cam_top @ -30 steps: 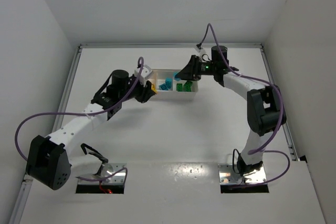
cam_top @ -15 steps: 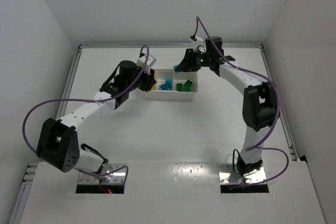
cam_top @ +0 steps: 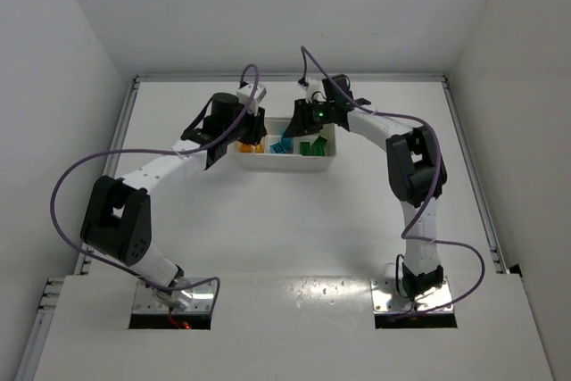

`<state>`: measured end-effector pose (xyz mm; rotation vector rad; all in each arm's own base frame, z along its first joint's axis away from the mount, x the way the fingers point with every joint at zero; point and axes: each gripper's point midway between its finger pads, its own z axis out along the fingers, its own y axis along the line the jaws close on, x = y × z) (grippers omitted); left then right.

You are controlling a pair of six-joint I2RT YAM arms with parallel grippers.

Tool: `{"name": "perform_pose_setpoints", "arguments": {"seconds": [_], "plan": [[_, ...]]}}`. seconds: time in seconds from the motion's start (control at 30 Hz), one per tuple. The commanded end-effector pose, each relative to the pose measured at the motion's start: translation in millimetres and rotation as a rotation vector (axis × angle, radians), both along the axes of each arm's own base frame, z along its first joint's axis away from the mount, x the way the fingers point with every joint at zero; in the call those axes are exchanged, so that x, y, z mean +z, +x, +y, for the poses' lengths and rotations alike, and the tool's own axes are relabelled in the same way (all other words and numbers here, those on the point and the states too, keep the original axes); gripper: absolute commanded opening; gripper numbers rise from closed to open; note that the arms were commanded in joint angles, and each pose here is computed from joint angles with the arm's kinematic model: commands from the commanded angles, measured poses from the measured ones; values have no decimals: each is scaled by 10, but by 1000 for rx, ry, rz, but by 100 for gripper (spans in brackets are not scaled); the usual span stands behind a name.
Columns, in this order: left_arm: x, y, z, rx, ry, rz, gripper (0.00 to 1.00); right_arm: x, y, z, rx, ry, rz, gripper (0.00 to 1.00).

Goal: Sort the legos into containers by color

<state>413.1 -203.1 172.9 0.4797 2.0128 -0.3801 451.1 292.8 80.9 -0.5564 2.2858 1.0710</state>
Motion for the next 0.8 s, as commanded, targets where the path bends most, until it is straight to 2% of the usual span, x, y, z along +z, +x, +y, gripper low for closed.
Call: {"name": "perform_pose_setpoints", "arguments": {"seconds": [0.0, 0.1, 0.13, 0.17, 0.2, 0.27, 0.3, 0.33, 0.43, 0.63, 0.67, 0.7, 0.73, 0.77], "plan": [[215, 182, 29, 44, -49, -41, 0, 339, 121, 167, 43, 33, -120, 0], [202, 261, 40, 57, -55, -35, 0, 348, 144, 226, 50, 26, -138, 0], [146, 270, 37, 57, -50, -23, 0, 340, 125, 266, 52, 20, -141, 5], [174, 276, 35, 57, -51, -25, 0, 309, 139, 240, 43, 1, -144, 29], [111, 293, 45, 66, -42, -14, 0, 300, 156, 227, 40, -10, -155, 44], [116, 342, 77, 81, -50, -11, 0, 284, 157, 240, 33, -37, -161, 62], [59, 350, 74, 82, -46, 0, 0, 269, 187, 217, 16, -51, -166, 74], [113, 397, 121, 99, -47, -13, 0, 324, 161, 257, 29, -50, -183, 79], [80, 472, 163, 129, -55, -1, 0, 373, 146, 224, 16, -58, -192, 87], [-68, 600, 265, 194, -22, 35, 0, 815, 91, 137, 0, -53, -303, 88], [-126, 618, 276, 202, -10, 49, 3, 823, 68, 98, -6, -67, -313, 88], [-197, 601, 282, 202, 0, 70, 19, 861, 28, 74, 1, -73, -322, 89], [-169, 642, 300, 204, -5, 71, 28, 913, 34, 31, -2, -93, -357, 89], [-277, 617, 304, 209, 1, 105, 48, 996, -48, -11, 2, -95, -370, 89]]}}
